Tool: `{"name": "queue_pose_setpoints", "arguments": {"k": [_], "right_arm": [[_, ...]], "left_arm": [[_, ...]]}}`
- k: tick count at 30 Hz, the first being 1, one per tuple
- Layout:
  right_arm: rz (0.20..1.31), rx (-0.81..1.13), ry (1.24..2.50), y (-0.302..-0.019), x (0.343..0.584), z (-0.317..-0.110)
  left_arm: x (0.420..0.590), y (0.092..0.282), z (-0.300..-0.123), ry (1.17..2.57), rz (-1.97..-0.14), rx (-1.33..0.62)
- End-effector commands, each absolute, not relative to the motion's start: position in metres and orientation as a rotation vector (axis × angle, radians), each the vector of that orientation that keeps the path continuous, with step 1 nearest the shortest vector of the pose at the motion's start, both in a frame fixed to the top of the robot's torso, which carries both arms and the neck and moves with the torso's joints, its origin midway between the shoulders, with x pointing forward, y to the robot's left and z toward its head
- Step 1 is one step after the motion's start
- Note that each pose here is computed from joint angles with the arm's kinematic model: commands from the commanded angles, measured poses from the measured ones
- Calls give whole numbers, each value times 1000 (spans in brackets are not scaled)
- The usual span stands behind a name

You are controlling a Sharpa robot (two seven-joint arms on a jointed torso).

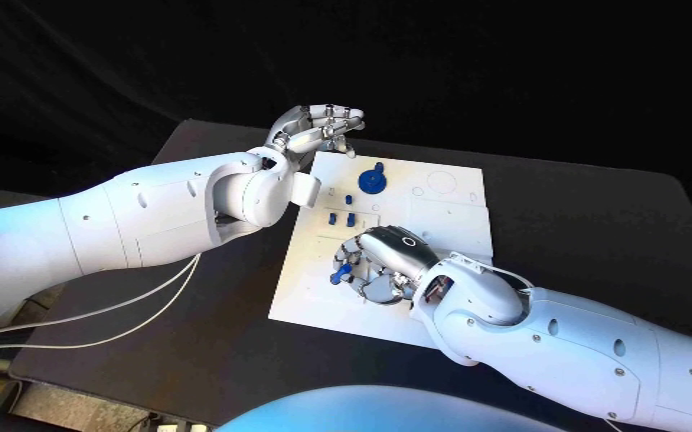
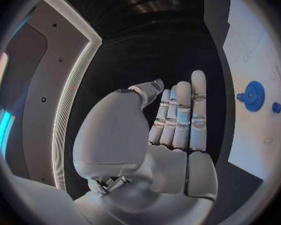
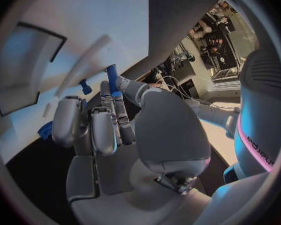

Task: Assemble the parts on the task board

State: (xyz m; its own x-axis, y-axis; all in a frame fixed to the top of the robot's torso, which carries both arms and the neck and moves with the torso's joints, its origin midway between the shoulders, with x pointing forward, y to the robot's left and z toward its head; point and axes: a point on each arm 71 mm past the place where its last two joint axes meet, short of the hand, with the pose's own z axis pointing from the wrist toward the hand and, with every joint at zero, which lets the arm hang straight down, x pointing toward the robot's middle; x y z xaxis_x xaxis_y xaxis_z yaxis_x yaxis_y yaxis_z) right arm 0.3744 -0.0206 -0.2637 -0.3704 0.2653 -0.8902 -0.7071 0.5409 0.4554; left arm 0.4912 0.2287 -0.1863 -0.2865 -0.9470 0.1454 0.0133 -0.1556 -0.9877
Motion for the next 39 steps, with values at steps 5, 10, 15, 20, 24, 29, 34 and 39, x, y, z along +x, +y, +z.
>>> {"name": "queue_pose_setpoints", "arguments": {"k": [5, 10, 15, 20, 24, 29, 34, 39], "right_arm": [[1056, -418, 1664, -19, 373, -267], [1033, -437, 1666, -18, 373, -268], [1009, -464, 1664, -16, 372, -269], [1003, -485, 1664, -12, 371, -269], [998, -494, 1668, -10, 370, -270], [994, -484, 1661, -10, 371, -270], [991, -464, 1645, -12, 372, -268], [1000, -439, 1621, -14, 372, -267]], "left_arm": [[491, 226, -185, 1325, -1580, -1132], [491, 226, -185, 1325, -1579, -1132], [491, 226, -185, 1325, -1579, -1133], [491, 226, -185, 1325, -1579, -1133], [490, 226, -185, 1325, -1579, -1133], [490, 227, -185, 1325, -1575, -1134], [490, 227, -185, 1326, -1573, -1135], [490, 227, -185, 1326, -1572, -1136]]}}
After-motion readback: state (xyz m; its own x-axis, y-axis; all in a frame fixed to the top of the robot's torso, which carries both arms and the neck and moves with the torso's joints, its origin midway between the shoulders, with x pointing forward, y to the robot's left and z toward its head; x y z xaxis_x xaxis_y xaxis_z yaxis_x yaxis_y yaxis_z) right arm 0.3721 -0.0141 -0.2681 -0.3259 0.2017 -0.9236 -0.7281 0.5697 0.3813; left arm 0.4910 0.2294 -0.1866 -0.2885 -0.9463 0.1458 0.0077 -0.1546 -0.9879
